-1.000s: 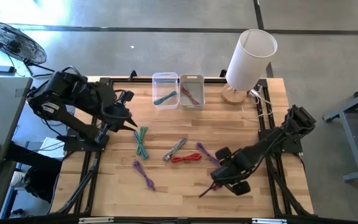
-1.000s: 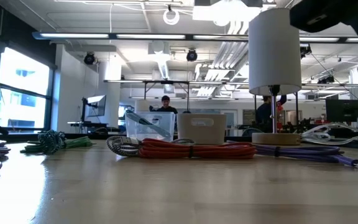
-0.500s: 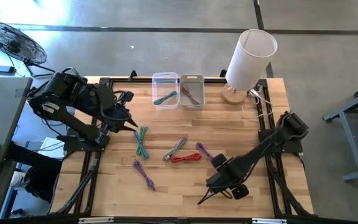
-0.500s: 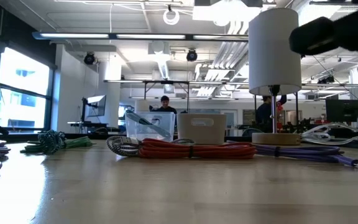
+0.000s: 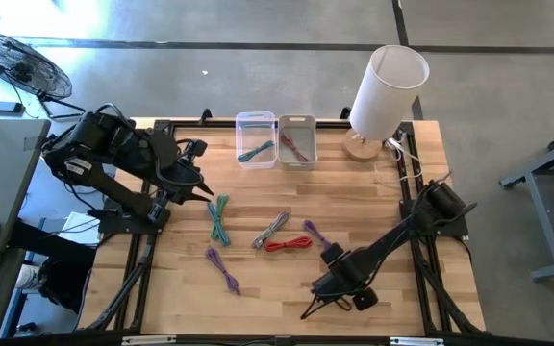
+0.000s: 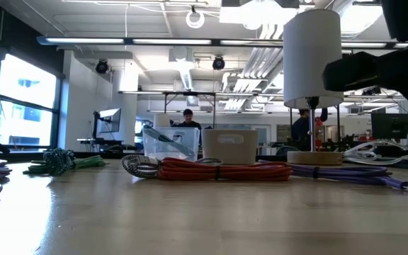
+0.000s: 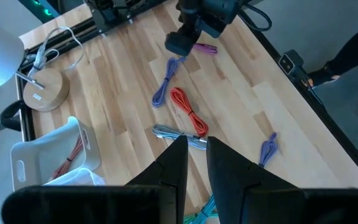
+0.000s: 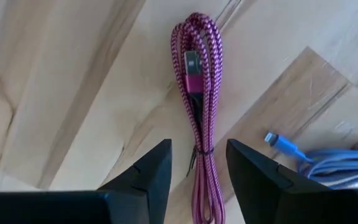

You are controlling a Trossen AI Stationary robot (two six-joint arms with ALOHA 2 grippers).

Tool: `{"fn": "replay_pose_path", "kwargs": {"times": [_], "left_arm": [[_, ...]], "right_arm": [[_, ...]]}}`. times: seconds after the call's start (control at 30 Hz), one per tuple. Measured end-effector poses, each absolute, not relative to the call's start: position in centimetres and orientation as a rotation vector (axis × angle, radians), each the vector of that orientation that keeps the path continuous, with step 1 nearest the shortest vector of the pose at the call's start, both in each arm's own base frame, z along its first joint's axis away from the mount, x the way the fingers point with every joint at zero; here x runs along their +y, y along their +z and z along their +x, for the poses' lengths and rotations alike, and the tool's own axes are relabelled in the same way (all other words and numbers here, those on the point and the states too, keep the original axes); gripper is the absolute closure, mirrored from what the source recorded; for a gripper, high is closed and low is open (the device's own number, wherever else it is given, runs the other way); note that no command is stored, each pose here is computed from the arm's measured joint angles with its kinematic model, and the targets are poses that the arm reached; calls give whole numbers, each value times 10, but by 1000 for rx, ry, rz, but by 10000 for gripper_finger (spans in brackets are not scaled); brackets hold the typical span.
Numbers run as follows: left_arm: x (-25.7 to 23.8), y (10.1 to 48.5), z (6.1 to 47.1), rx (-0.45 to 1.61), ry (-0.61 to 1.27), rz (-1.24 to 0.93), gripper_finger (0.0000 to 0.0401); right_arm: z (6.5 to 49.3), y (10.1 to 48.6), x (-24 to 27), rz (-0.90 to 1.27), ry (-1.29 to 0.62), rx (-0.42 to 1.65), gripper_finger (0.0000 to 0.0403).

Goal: Pick & Place USB Port
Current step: Put the pink patterned charger cable into the transparent bin

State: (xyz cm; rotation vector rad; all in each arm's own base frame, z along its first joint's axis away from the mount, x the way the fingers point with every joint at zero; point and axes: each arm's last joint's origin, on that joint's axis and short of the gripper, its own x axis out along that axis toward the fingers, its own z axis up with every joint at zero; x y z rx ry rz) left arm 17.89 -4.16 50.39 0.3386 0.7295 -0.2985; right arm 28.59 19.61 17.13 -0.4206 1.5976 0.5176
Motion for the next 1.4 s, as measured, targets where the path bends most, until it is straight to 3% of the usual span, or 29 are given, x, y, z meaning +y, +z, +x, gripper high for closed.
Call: {"fn": "replay_pose_path", "kwargs": {"times": [0.23, 0.63, 0.73, 0.87, 1.03, 1.23, 1.4], "left_arm": [[-42, 504, 179, 736, -288, 286, 343], [-42, 504, 179, 743, -272, 233, 343], [-43, 503, 180, 747, -299, 220, 343], [-45, 500, 187, 766, -298, 223, 343], [-48, 494, 201, 801, -292, 227, 343], [-53, 481, 225, 863, -308, 228, 343], [-58, 475, 239, 859, -378, 283, 344]], "right_arm": [[290, 168, 197, -378, 507, 1557, 263], [274, 127, 185, -202, 456, 1592, 265], [273, 123, 181, -139, 395, 1600, 292], [276, 122, 174, -77, 334, 1621, 377], [276, 123, 174, -62, 291, 1629, 388], [266, 145, 168, -83, 231, 1644, 390], [260, 199, 162, -92, 135, 1577, 391]]}}
